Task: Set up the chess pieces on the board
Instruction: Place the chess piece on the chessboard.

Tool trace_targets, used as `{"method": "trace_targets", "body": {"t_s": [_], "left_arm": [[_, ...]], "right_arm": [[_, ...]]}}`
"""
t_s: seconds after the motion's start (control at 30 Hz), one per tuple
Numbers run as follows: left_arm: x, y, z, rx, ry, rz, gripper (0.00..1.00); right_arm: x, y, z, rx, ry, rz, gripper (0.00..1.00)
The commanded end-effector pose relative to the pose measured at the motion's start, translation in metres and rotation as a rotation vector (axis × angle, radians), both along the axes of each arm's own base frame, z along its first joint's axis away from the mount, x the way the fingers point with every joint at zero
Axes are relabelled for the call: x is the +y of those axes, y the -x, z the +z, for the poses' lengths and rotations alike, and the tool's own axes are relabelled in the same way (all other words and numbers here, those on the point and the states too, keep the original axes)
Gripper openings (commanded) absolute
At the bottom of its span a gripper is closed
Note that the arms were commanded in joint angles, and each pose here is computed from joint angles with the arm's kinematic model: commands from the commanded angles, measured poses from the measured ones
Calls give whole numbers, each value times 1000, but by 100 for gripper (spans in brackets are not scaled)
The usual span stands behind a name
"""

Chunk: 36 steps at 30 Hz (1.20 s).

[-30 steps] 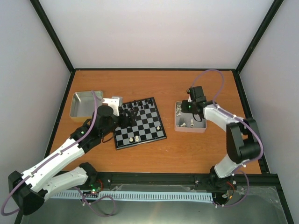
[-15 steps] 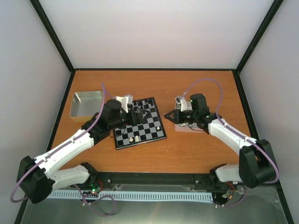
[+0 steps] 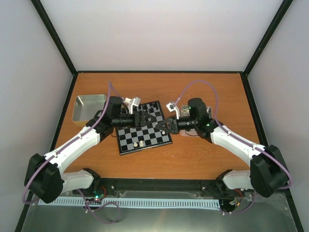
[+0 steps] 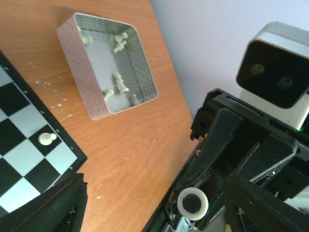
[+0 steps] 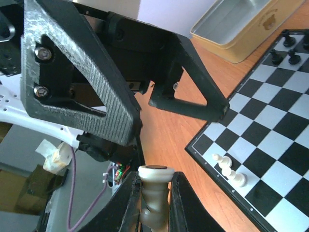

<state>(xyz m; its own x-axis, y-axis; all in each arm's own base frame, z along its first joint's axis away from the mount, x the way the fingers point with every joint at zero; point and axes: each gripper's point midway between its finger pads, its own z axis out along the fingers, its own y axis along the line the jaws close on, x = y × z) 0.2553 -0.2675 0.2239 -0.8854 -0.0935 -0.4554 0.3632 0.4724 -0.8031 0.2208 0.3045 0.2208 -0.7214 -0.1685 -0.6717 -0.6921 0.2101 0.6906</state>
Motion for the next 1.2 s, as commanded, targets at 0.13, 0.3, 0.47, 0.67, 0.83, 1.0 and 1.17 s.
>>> {"method": "trace_targets", "body": {"t_s": [0.13, 0.3, 0.47, 0.67, 0.83, 1.0, 1.17], "left_arm": [[-14, 24, 20, 7, 106, -175, 59], [-14, 30, 19, 26, 120, -189, 58], [-15, 37, 18, 64, 160, -211, 63], [-15, 34, 8, 143, 166, -177, 53], [-15, 32, 18, 166, 222, -146, 67], [-12, 29, 25, 168, 245, -105, 68], [-13, 31, 16, 237, 273, -102, 62]], "right_arm": [[12, 10, 20, -84, -60, 110, 12], [15, 4, 17, -85, -45, 103, 12], [18, -2, 17, -96, -39, 99, 12], [19, -3, 13, -167, 13, 109, 11], [14, -6, 6, -283, 95, 89, 11], [11, -10, -1, -356, 146, 48, 10], [16, -8, -1, -444, 163, 26, 10]]}}
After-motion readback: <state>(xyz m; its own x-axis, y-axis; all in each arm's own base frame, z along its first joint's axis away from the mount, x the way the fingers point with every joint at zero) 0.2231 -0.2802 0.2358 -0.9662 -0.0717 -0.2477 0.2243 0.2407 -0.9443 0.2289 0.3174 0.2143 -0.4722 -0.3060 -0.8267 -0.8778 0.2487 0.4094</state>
